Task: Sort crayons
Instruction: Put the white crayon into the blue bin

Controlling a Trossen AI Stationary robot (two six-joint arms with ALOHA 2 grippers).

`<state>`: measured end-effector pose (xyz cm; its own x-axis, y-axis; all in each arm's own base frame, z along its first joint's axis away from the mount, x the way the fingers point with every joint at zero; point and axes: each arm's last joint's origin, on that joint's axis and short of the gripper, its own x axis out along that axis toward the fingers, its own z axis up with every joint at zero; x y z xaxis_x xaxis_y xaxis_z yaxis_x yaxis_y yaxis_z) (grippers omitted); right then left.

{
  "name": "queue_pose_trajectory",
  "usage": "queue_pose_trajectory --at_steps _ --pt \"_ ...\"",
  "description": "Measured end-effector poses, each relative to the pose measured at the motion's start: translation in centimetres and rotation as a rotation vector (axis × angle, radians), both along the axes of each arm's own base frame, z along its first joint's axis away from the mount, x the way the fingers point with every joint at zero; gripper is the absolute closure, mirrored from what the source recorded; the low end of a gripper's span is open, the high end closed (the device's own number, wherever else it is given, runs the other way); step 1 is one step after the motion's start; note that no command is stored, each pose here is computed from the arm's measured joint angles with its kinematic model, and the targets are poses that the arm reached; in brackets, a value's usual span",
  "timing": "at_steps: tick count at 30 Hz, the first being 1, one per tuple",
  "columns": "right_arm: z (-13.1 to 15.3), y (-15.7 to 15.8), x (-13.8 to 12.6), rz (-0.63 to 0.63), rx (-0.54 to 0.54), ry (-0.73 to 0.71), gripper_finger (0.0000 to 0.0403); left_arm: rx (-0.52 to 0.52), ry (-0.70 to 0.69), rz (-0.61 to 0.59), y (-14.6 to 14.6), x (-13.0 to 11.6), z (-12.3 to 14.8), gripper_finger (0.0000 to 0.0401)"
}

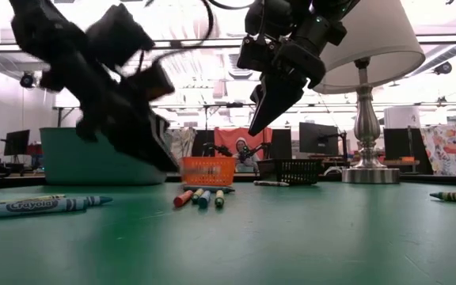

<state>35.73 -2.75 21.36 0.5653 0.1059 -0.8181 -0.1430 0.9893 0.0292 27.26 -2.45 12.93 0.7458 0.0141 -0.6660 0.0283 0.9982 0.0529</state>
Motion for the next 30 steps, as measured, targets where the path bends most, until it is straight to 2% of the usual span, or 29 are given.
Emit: queue_pose_trajectory --at_steps 8,11,16,20,24,30 --pt "0.1 0.1 0.1 0.004 0.000 -0.005 0.0316 -0.106 0.052 0.014 -2.3 -1.5 7.4 0.0401" --pt "0.1 0.1 0.1 0.003 0.000 -0.008 0.0319 -0.183 0.168 0.068 -3.5 -2.8 10.6 0.0401" --pt "0.1 0.1 0.1 0.007 -0.002 -0.003 0.0317 -0.378 0.350 0.145 -6.8 -5.0 17.3 0.0401" --pt "0.1 0.1 0.0 0.008 -0.002 0.000 0.0320 -0.420 0.489 0.217 -9.5 -7.5 20.9 0.0401" --pt "0.1 0.2 0.0 0.010 -0.003 0.002 0.0323 -0.418 0.621 0.359 -11.7 -9.6 20.9 0.0401" --pt "0.1 0.5 0.0 0.020 -0.003 0.003 0.0321 -0.435 0.836 0.550 -14.5 -11.6 17.5 0.0401"
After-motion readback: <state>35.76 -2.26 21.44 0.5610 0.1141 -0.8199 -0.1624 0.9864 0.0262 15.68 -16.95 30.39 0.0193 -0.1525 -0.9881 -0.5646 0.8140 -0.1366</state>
